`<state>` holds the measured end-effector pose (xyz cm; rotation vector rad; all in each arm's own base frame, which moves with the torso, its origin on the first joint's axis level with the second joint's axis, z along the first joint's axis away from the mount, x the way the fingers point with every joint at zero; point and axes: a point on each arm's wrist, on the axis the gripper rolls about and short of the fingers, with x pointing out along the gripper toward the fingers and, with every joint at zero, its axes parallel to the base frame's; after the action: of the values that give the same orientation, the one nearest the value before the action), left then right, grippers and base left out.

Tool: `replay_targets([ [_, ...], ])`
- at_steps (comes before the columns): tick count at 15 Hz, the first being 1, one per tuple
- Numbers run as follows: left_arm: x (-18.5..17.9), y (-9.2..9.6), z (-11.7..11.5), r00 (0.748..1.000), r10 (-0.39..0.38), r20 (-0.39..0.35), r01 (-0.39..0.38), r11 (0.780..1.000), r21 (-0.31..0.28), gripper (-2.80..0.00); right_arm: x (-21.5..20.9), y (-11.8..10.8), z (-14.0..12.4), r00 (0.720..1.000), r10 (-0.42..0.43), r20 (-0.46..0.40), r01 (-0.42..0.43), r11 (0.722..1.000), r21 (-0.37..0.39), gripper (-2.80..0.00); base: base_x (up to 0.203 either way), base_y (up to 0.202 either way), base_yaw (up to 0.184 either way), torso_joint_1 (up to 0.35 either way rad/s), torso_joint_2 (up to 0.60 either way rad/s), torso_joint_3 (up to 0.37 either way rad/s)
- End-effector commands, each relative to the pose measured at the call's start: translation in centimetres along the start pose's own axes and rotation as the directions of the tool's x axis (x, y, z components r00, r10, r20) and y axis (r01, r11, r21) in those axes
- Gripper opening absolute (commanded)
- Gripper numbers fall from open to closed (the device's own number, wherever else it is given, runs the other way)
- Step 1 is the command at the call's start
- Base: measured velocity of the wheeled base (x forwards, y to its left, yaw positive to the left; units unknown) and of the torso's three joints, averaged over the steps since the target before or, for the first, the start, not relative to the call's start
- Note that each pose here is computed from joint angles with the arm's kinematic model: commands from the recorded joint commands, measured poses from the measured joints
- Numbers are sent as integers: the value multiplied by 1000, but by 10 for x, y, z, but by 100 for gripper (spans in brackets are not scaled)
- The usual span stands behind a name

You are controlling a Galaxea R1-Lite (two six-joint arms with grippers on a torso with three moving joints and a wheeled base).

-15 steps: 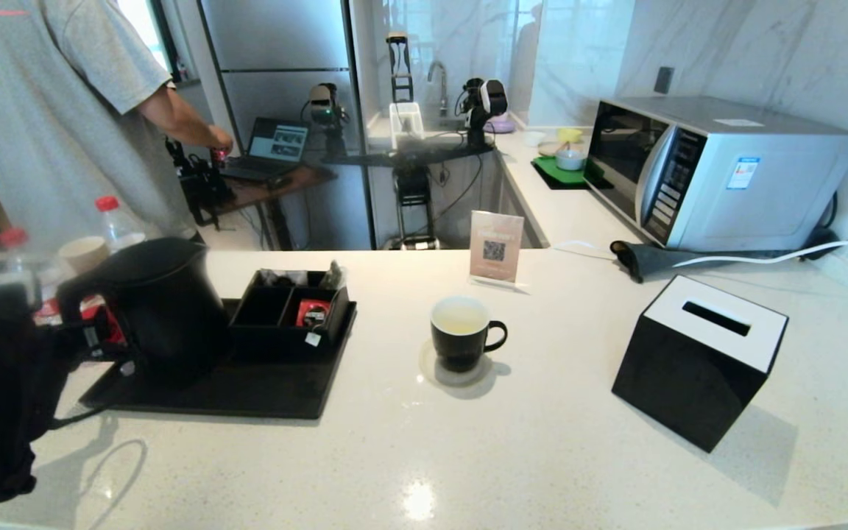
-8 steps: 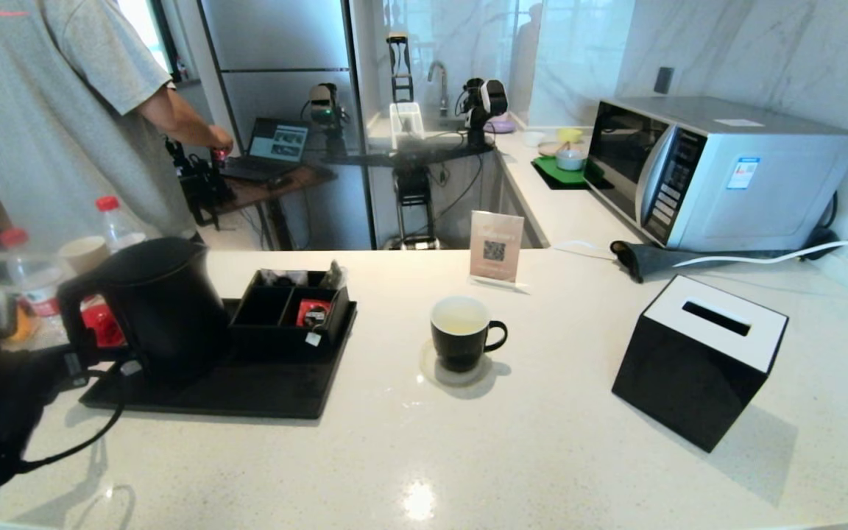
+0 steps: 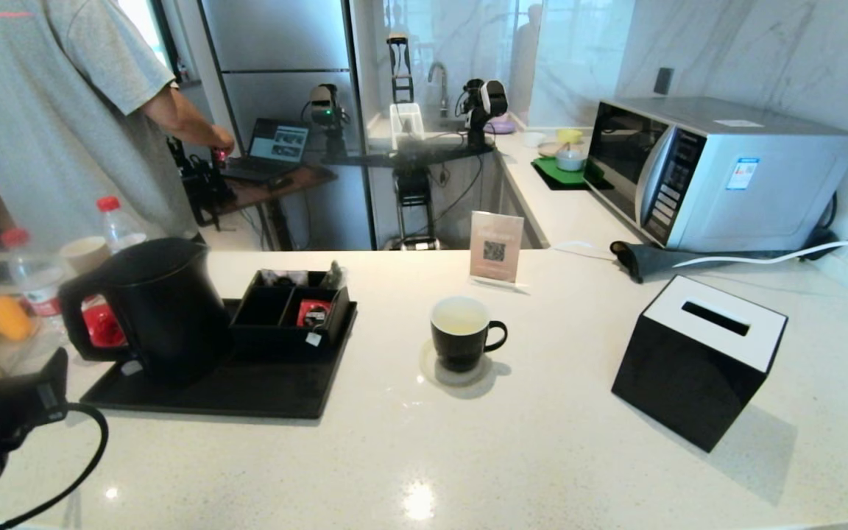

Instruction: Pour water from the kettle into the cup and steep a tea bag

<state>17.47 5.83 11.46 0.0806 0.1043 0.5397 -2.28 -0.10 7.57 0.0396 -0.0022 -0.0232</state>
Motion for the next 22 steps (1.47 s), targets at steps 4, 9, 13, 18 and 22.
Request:
replay_targets([
  [4, -20, -14, 20, 985, -100, 139, 101, 995, -3, -280, 0, 0, 0, 1000, 0, 1, 0, 1000, 0, -280, 0, 0, 0, 0, 0, 0],
  [9, -32, -33, 25, 957, -231, 174, 235, 972, -3, -280, 0, 0, 0, 1000, -1, 0, 1, 1000, 1, -280, 0, 0, 0, 0, 0, 0],
  [13, -39, -45, 25, 935, -310, 174, 314, 949, 7, -280, 0, 0, 0, 1000, 0, 0, 0, 1000, 0, -280, 0, 0, 0, 0, 0, 0],
  [18, -47, -52, 30, 907, -369, 202, 376, 927, 5, -280, 0, 0, 0, 1000, 0, 1, 0, 1000, 1, -280, 0, 0, 0, 0, 0, 0],
  [22, -51, -72, 48, 859, -459, 229, 469, 883, 10, -280, 0, 0, 0, 1000, 0, 1, 0, 1000, 0, -280, 0, 0, 0, 0, 0, 0],
])
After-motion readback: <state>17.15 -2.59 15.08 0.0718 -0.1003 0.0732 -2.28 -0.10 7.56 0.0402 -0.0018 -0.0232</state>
